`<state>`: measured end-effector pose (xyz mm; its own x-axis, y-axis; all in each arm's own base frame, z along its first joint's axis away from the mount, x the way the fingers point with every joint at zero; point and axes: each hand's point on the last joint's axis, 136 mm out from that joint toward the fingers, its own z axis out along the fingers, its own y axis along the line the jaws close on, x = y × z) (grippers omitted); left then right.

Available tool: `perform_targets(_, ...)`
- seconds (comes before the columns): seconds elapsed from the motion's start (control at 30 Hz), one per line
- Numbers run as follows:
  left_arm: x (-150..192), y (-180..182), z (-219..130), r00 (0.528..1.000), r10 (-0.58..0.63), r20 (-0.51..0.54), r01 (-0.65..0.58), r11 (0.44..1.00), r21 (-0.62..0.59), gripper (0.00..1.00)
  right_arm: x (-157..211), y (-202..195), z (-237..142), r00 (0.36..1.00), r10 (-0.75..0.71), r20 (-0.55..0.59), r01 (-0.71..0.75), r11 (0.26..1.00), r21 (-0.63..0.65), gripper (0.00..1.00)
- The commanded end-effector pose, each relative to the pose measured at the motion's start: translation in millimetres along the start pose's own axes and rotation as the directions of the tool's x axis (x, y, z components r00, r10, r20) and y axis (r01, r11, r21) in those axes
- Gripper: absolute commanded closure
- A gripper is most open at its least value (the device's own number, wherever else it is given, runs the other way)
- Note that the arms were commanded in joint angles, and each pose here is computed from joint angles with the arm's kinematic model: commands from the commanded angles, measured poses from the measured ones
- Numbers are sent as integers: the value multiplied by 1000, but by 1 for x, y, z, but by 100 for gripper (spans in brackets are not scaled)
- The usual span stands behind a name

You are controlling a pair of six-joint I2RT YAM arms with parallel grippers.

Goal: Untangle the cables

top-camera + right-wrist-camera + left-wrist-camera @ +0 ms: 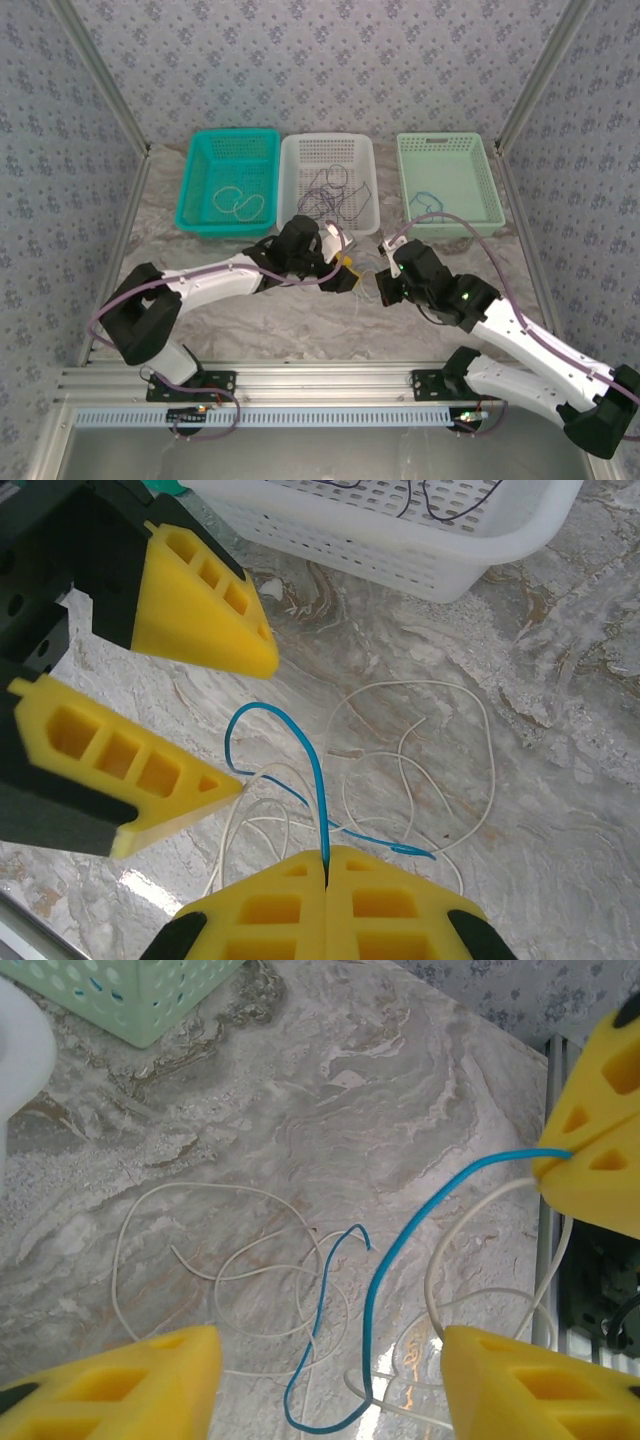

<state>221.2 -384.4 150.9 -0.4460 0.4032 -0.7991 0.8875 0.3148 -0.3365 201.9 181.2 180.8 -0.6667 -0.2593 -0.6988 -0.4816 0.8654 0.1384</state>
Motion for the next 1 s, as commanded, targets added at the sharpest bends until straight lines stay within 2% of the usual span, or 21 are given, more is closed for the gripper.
perform_targets(0.0, -22, -11, 1, 997, 47, 54, -49, 998, 44, 50, 0, 4, -1, 1000, -19, 11, 19, 1000, -22, 100)
perform_targets(0.13, -25, -11, 1, 997, 47, 63, -50, 998, 47, 68, 1, 3, -1, 1000, -20, 10, 20, 1000, -17, 100)
perform_targets(0.5, -31, -18, -3, 995, 52, 90, -59, 995, 78, 99, 5, -1, -1, 1000, -11, 12, 11, 1000, -6, 100)
perform_targets(0.67, -31, -24, 0, 995, 43, 90, -54, 992, 117, 90, -2, 1, -2, 999, -7, 45, 7, 1000, -14, 100)
perform_targets(0.73, -30, -25, 2, 995, 33, 89, -45, 990, 132, 83, -4, 1, -2, 998, -6, 55, 7, 1000, -17, 100)
perform_targets(0.97, -30, -28, 7, 996, 19, 90, -33, 989, 148, 83, -9, 4, -3, 997, -2, 71, 5, 1000, -30, 100)
